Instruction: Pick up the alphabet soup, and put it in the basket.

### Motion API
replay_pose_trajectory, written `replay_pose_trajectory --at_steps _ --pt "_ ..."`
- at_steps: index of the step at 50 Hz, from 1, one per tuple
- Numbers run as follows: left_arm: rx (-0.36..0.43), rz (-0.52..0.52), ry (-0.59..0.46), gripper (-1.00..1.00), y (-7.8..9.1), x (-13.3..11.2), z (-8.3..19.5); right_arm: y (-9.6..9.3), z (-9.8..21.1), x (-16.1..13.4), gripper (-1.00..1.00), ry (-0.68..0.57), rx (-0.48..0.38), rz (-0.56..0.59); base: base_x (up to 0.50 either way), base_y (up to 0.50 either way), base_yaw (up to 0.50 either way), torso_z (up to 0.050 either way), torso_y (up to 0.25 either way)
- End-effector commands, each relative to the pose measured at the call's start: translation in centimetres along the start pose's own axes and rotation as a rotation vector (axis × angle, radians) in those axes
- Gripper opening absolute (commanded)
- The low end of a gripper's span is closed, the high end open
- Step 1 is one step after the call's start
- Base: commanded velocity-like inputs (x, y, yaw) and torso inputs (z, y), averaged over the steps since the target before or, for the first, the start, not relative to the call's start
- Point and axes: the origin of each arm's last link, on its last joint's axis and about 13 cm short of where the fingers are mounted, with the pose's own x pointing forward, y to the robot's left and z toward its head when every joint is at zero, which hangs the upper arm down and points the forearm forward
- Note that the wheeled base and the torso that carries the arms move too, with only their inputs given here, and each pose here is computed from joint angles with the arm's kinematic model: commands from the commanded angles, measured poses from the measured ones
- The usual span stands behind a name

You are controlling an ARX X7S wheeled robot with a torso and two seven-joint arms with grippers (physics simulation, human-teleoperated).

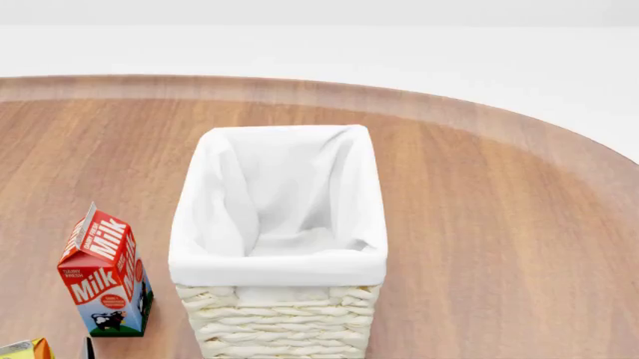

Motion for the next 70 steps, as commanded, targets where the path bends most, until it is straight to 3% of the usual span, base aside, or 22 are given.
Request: replay_pose_trajectory --at_steps 1,17,44,48,57,62,70 --pt "0.0 0.0 0.0 1.0 0.0 0.0 0.0 -0.6 1.2 0.0 -1.0 -0.088 0.003 -0.059 0.0 0.0 0.0 0.0 0.0" --pt "0.0 -0.002 0.001 1.0 0.0 0.0 0.0 -1.6 1.5 0.3 -1.0 -0.15 0.03 -0.157 0.0 0.0 0.0 0.0 0.0" --pt "-0.002 0.0 0.001 1.0 0.0 0.0 0.0 -2.4 2.8 0.2 -1.0 -0.29 0.102 -0.208 0.0 0.0 0.0 0.0 0.0" --pt "0.0 0.001 0.001 1.0 0.0 0.0 0.1 -2.7 3.3 0.3 -1.0 -0.325 0.105 -0.276 0.0 0.0 0.0 0.0 0.002" --pt "-0.001 0.003 0.0 1.0 0.0 0.0 0.1 -3.3 4.5 1.0 -1.0 -0.354 0.096 -0.316 0.0 0.0 0.0 0.002 0.0" --pt "-0.001 0.005 0.001 1.0 0.1 0.1 0.1 -4.2 5.5 1.7 -1.0 -0.359 0.067 -0.444 0.0 0.0 0.0 0.0 0.0" --pt "-0.001 0.005 0.002 1.0 0.1 0.1 0.0 -5.3 7.9 2.5 -1.0 -0.406 0.067 -0.513 0.0 0.0 0.0 0.0 0.001"
